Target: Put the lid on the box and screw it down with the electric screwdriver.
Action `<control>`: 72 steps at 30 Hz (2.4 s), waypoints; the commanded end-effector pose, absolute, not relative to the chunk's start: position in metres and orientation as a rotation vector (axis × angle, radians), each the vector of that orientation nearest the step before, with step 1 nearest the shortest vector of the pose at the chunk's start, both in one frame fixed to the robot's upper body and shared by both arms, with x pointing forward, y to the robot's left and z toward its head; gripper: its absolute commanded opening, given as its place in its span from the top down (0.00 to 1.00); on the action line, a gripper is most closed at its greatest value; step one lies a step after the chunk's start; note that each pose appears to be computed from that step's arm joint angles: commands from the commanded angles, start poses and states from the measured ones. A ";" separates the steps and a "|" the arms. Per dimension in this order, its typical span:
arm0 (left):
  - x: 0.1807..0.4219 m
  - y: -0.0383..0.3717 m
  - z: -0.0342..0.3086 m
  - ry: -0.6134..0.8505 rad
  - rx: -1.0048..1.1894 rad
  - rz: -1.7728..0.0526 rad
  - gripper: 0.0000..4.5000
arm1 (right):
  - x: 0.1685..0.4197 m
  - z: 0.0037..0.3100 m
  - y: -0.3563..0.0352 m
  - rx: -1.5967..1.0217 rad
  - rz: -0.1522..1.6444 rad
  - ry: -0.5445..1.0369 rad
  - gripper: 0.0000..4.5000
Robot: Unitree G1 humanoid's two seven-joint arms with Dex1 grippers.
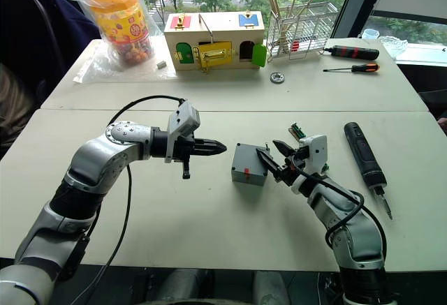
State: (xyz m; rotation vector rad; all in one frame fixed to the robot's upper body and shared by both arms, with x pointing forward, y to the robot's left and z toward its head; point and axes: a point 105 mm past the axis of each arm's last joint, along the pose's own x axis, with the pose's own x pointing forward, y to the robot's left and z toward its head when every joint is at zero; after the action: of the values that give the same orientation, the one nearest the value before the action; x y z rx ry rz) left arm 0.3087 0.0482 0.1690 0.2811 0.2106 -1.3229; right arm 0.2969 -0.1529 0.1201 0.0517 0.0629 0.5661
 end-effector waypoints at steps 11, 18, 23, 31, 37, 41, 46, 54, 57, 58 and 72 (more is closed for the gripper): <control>0.308 0.044 0.177 0.165 0.291 -1.337 1.00 | 0.297 0.158 -0.147 0.024 0.604 -0.029 0.07; 0.308 0.043 0.178 0.158 0.290 -1.330 1.00 | 0.305 0.149 -0.144 0.086 0.654 0.087 0.07; 0.307 0.045 0.176 0.160 0.287 -1.319 1.00 | 0.307 0.153 -0.145 0.104 0.671 0.120 0.07; 0.305 0.046 0.175 0.161 0.280 -1.311 1.00 | 0.310 0.161 -0.159 0.037 0.650 0.244 0.07; 0.306 0.045 0.174 0.160 0.273 -1.307 1.00 | 0.310 0.178 -0.167 0.064 0.679 0.345 0.07; 0.306 0.044 0.173 0.156 0.265 -1.303 1.00 | 0.308 0.178 -0.165 0.075 0.702 0.377 0.07; 0.307 0.044 0.173 0.154 0.259 -1.291 1.00 | 0.308 0.169 -0.154 0.093 0.727 0.406 0.07; 0.306 0.044 0.173 0.155 0.256 -1.283 1.00 | 0.312 0.167 -0.150 0.107 0.724 0.391 0.22; 0.306 0.044 0.173 0.155 0.254 -1.283 1.00 | 0.313 0.167 -0.150 0.108 0.721 0.385 0.48; 0.306 0.044 0.173 0.155 0.254 -1.282 1.00 | 0.313 0.167 -0.150 0.106 0.720 0.385 0.57; 0.306 0.044 0.173 0.154 0.252 -1.282 1.00 | 0.316 0.177 -0.151 0.109 0.704 0.306 0.99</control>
State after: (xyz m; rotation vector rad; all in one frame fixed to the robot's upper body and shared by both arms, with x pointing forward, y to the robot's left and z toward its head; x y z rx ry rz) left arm 0.3101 0.0453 0.1617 0.2487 0.2058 -1.2709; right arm 0.3159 -0.1498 0.1592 0.1119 0.3944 0.7020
